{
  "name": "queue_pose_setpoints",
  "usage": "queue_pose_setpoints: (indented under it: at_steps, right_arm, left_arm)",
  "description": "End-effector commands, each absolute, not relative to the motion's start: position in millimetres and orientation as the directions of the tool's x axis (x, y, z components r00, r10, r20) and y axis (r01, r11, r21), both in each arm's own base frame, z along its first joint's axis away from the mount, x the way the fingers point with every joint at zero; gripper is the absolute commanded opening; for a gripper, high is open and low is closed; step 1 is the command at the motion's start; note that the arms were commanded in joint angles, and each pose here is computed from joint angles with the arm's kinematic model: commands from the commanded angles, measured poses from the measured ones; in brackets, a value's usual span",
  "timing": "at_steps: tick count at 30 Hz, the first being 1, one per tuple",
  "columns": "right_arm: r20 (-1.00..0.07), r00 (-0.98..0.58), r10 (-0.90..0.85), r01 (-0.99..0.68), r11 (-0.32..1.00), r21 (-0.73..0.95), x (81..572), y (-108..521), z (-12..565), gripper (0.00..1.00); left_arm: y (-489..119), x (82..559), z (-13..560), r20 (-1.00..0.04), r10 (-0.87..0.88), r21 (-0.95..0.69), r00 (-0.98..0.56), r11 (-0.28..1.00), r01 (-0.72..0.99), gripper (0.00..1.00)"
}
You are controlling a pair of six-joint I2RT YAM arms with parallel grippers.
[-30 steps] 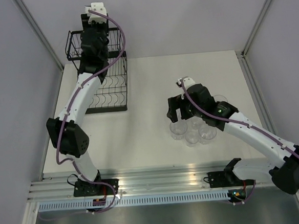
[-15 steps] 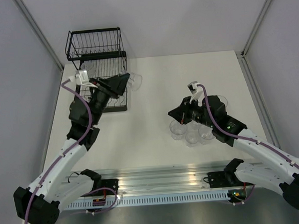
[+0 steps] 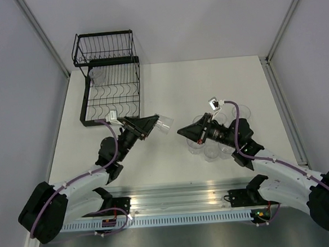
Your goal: Unload the cups from the dish rack
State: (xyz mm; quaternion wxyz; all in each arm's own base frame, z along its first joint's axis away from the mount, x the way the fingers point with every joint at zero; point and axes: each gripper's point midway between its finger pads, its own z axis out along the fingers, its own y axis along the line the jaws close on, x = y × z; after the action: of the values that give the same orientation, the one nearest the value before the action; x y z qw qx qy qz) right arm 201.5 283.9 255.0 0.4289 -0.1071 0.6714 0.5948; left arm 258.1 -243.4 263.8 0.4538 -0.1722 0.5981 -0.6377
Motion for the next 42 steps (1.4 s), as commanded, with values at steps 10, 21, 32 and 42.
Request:
queue_pose_setpoints:
  at_steps: [10,21,32,42]
  right_arm:
    - [-0.694,-0.588,0.415,-0.726,0.108,0.679,204,301,284,0.01]
    - [-0.698,-0.591,0.403,-0.718,0.131,0.684,215,308,275,0.01]
    - [-0.695,-0.591,0.408,-0.724,0.11,0.681,211,306,283,0.98]
    - [-0.699,-0.597,0.393,-0.724,0.112,0.681,210,308,282,0.98]
  left_arm:
    - [-259,246,296,-0.037,-0.805,-0.906,-0.593,-0.224,0.36,0.02]
    - [-274,230,293,-0.043,-0.785,-0.919,-0.618,-0.212,0.333,0.02]
    - [-278,227,282,-0.047,-0.777,-0.931,-0.628,-0.193,0.309,0.02]
    - [-287,223,286,-0.059,-0.76,-0.926,-0.647,-0.2,0.319,0.02]
